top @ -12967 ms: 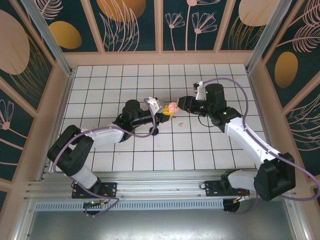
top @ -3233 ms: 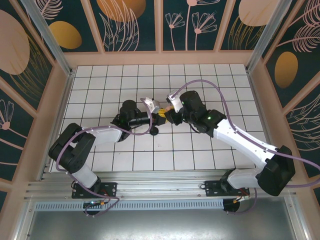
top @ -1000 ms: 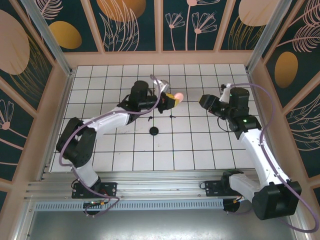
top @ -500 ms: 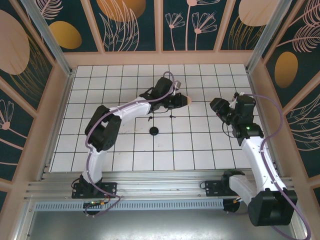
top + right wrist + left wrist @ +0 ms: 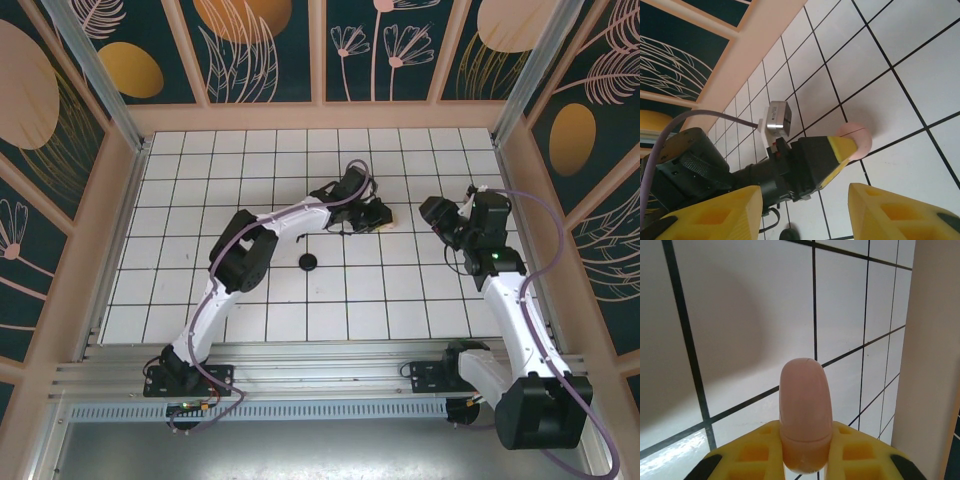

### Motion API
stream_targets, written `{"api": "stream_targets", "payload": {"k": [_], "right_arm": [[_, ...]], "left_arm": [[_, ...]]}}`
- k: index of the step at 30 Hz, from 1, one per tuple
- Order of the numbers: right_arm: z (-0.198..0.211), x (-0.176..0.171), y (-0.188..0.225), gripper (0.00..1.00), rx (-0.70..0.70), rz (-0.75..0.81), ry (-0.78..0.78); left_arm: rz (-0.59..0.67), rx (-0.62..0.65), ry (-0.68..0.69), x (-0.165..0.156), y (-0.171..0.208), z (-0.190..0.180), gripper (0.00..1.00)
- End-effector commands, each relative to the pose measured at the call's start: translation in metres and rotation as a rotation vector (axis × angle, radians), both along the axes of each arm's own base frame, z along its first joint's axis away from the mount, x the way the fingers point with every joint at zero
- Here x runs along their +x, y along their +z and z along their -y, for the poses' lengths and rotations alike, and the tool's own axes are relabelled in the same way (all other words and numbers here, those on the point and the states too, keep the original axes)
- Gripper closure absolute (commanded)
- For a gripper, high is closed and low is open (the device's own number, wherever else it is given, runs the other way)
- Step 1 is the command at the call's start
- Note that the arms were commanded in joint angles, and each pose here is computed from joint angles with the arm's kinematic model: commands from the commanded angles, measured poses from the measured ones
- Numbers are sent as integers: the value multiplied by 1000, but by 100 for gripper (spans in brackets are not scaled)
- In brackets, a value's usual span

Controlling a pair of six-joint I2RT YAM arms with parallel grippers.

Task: Insert wireless bluetooth earbuds into charging case

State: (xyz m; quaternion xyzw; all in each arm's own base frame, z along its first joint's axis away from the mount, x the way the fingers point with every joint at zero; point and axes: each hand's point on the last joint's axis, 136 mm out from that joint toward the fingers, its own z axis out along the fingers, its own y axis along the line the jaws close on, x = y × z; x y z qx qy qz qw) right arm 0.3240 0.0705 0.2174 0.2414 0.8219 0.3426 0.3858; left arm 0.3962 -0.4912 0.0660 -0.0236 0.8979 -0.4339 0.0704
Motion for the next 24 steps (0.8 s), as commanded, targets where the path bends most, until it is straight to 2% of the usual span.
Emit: {"api": "stream_targets", "payload": {"k": [1, 7, 15, 24], "right_arm": [[-2, 2, -2, 51, 19, 6, 13], [-2, 0, -3, 52, 28, 4, 10], [-2, -5, -2, 52, 36, 8, 3], [-2, -7, 2, 52, 40, 12, 2]], "left_arm": [[-69, 2, 14, -5, -7, 6, 84], [-85, 21, 21, -8, -22, 9, 83], [-39, 26, 64, 7, -20, 12, 82], [-42, 44, 97, 17, -30, 15, 76]]}}
